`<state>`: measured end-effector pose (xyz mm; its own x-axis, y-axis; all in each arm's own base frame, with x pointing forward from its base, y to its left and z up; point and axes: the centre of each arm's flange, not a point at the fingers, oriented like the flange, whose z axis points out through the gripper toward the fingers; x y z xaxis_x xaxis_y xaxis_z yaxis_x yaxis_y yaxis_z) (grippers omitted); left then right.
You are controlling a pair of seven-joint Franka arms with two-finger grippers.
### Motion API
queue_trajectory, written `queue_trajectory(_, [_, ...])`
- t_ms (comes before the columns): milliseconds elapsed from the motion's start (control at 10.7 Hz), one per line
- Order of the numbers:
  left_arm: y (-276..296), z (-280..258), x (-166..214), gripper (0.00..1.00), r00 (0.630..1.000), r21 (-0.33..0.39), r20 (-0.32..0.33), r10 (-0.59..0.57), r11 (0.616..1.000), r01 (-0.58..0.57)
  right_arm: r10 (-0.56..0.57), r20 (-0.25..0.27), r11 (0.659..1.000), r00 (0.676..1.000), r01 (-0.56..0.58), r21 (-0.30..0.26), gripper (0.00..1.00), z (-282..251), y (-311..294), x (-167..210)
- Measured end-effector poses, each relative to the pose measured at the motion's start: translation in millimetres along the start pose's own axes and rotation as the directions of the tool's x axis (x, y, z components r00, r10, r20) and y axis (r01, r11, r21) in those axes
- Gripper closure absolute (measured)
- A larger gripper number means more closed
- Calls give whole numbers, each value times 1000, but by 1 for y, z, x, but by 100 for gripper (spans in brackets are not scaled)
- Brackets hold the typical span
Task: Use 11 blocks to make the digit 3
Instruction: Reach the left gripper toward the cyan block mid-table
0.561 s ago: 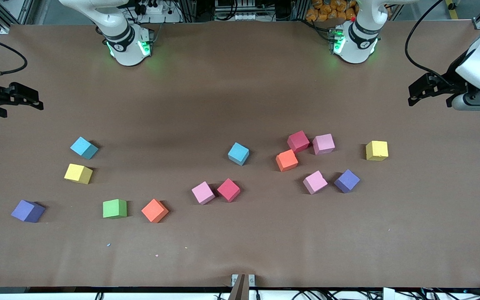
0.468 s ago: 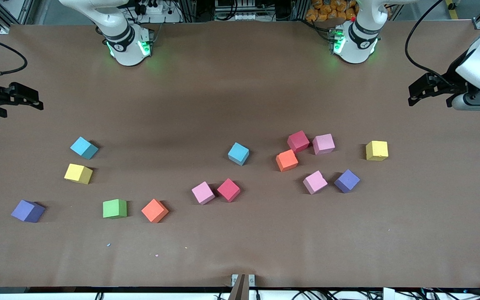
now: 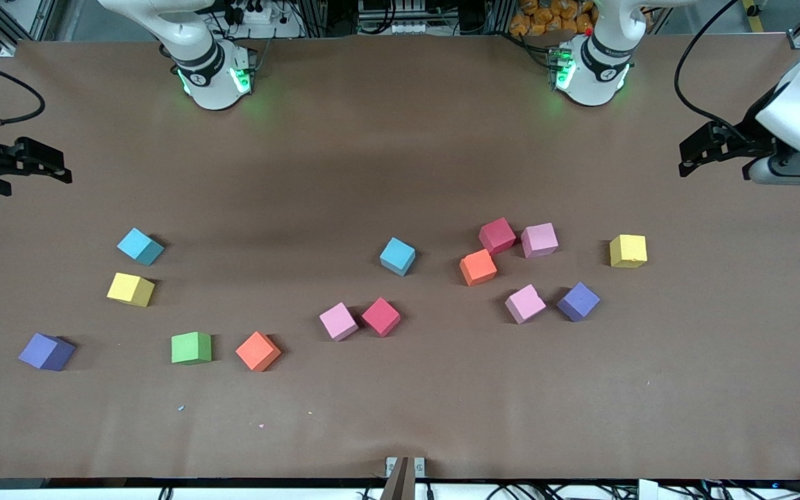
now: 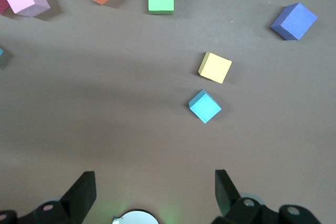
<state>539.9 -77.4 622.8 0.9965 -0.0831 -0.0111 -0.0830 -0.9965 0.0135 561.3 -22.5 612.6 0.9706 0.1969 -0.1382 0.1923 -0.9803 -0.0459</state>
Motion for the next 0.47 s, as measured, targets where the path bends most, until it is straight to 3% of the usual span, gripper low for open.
queue_trajectory(468, [44, 63, 28, 0, 995, -4, 59, 79, 997, -79, 0, 0, 1000, 1000, 0, 0, 0, 0, 0, 0])
